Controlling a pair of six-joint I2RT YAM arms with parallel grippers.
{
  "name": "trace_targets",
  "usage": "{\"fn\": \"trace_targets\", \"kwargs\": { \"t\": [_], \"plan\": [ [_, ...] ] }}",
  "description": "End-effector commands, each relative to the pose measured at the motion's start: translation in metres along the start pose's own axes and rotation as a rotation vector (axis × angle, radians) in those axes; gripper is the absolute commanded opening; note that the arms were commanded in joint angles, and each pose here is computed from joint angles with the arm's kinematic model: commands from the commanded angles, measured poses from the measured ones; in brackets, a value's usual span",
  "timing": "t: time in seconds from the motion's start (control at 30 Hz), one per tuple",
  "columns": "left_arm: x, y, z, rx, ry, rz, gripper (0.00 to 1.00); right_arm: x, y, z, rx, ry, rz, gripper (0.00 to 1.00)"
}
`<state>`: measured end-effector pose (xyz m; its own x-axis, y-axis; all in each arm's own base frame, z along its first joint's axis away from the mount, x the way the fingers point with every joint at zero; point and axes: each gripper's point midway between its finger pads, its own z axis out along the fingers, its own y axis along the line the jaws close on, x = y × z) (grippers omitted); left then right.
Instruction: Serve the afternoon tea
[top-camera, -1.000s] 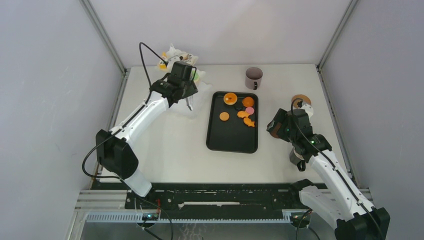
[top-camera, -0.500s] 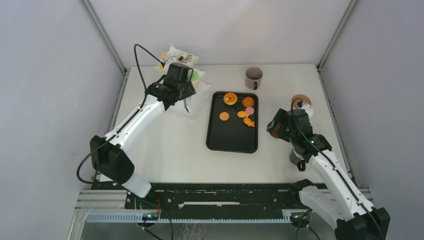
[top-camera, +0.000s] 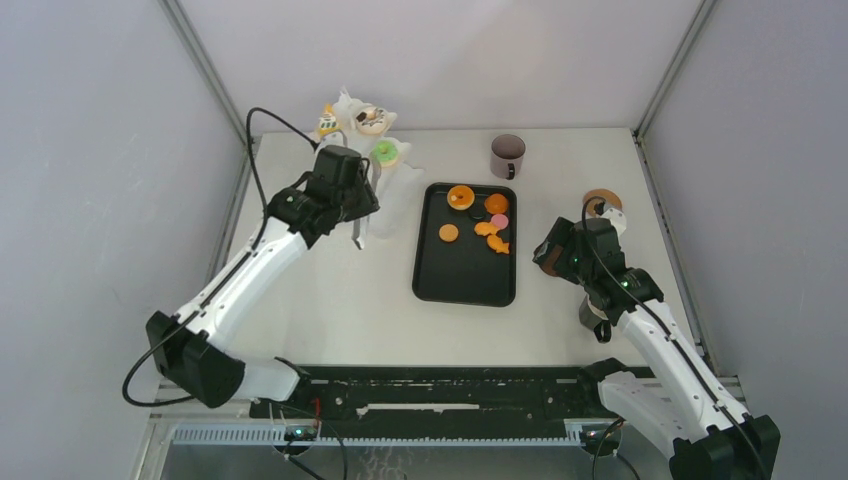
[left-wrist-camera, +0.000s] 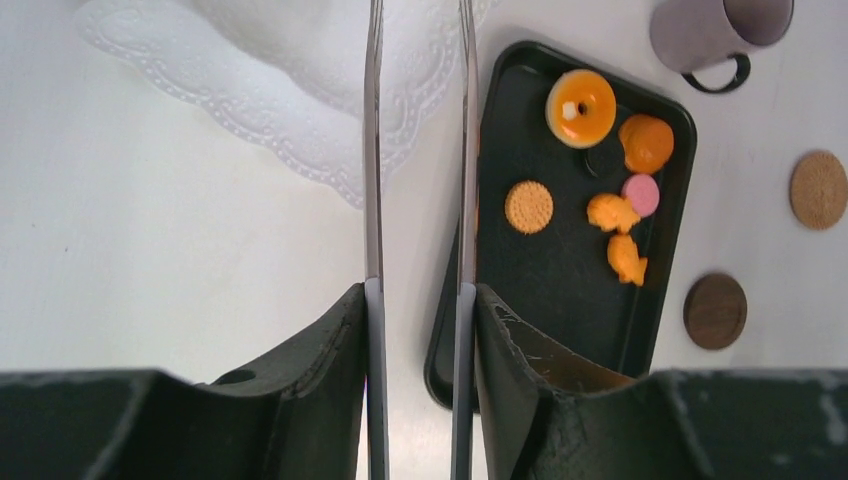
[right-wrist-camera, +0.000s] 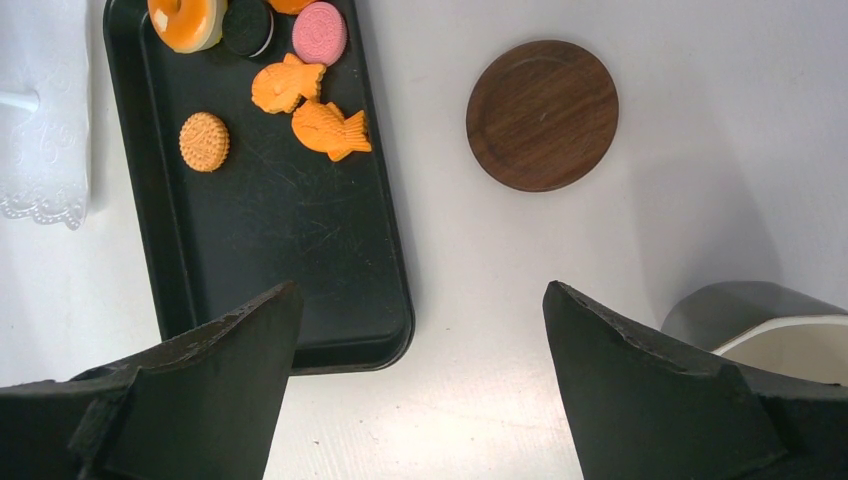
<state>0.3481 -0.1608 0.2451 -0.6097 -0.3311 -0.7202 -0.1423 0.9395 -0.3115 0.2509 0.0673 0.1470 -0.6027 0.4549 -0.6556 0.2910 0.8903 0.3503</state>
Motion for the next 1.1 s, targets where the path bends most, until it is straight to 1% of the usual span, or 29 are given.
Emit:
{"fn": "trace_targets", "kwargs": {
  "t": [0.0,0.13,0.2,0.37,0.5,0.57,0.63,0.83,0.87,0.9,0.97,1.07],
  "plan": [
    [0.011,-0.003,-0.037,0.085,-0.002,0.068,0.44,-0.012,0.01,-0.004,-0.032,-0.04,0.012,0.98],
    [0.038,-0.009,-0.052,0.128,0.065,0.16,0.44,-0.011,0.013,-0.003,-0.04,-0.038,0.011,0.98],
    [0.054,-0.018,-0.056,0.161,0.096,0.202,0.44,-0.012,0.014,-0.003,-0.045,-0.04,0.011,0.98],
    [0.089,-0.06,-0.058,0.295,0.138,0.283,0.44,-0.011,0.014,-0.003,-0.041,-0.041,0.01,0.98],
    [0.111,-0.094,-0.045,0.374,0.199,0.354,0.45,-0.012,0.014,-0.006,-0.043,-0.047,0.009,0.98],
    [0.117,-0.106,-0.035,0.375,0.2,0.387,0.44,-0.013,0.012,-0.007,-0.036,-0.054,0.007,0.98],
    [0.123,-0.12,-0.027,0.411,0.202,0.39,0.44,-0.013,0.008,-0.008,-0.023,-0.059,0.002,0.98],
    [0.129,-0.141,0.003,0.413,0.215,0.453,0.46,-0.015,0.003,-0.01,-0.012,-0.067,-0.007,0.98],
    [0.133,-0.145,0.007,0.433,0.234,0.478,0.46,-0.015,0.003,-0.01,-0.012,-0.067,-0.009,0.98],
    [0.14,-0.151,0.009,0.48,0.277,0.5,0.47,-0.015,0.003,-0.01,-0.014,-0.066,-0.011,0.98],
    [0.146,-0.148,0.02,0.471,0.343,0.539,0.47,-0.015,0.003,-0.01,-0.013,-0.066,-0.009,0.98],
    [0.15,-0.14,0.033,0.45,0.36,0.594,0.47,-0.015,0.002,-0.01,-0.01,-0.063,-0.006,0.98]
  ]
}}
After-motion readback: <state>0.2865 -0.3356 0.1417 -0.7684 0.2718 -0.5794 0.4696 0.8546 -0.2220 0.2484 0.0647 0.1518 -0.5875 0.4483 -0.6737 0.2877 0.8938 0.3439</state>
